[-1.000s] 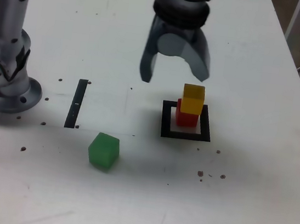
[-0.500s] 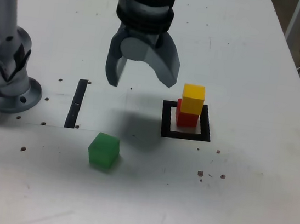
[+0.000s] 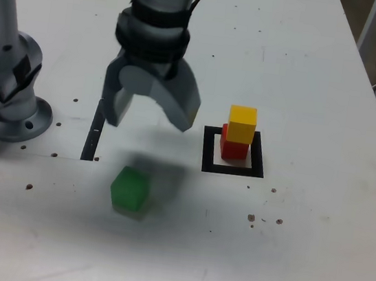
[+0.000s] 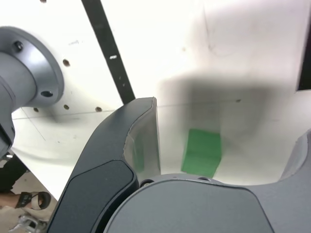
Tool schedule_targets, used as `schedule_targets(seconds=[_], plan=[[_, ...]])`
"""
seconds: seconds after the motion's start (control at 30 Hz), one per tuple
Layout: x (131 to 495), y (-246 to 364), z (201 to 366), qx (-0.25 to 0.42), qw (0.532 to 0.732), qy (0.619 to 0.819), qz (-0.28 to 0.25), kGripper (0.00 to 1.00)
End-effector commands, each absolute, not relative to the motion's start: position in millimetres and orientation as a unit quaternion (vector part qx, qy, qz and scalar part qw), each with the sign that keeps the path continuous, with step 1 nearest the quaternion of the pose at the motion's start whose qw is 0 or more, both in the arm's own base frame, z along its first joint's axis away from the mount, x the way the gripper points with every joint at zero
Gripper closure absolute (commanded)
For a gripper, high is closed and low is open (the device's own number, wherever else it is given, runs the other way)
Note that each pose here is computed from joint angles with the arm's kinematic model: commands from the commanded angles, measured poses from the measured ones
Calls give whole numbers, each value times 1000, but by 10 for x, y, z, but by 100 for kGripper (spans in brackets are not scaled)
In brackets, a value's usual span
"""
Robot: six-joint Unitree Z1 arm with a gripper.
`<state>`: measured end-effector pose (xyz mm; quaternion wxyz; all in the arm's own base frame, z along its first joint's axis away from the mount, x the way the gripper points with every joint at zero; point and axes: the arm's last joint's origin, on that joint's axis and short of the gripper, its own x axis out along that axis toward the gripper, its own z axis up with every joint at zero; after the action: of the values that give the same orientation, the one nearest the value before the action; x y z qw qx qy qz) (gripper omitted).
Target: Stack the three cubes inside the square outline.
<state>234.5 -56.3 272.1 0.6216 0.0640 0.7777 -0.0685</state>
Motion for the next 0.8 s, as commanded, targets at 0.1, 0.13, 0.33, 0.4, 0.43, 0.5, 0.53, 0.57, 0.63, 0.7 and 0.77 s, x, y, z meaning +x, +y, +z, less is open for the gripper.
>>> schedule_targets(seconds=[0.1,0.13,0.33,0.4,0.43,0.5,0.53,0.57,0.63,0.7,0.77], plan=[[2274,-731,2685,71,623,775,-81,1],[2263,-764,2675,72,622,775,-83,1],[2200,-941,2631,77,621,774,-94,1],[2181,-1003,2617,78,621,773,-97,1],[2174,-1030,2611,79,622,773,-99,1],[2161,-1082,2599,80,623,772,-101,1],[2155,-1107,2592,80,623,771,-102,1],[2150,-1129,2584,80,623,771,-103,1],[2146,-1168,2561,80,622,771,-106,1],[2148,-1197,2533,81,621,772,-109,1],[2157,-1221,2505,81,620,772,-111,1]])
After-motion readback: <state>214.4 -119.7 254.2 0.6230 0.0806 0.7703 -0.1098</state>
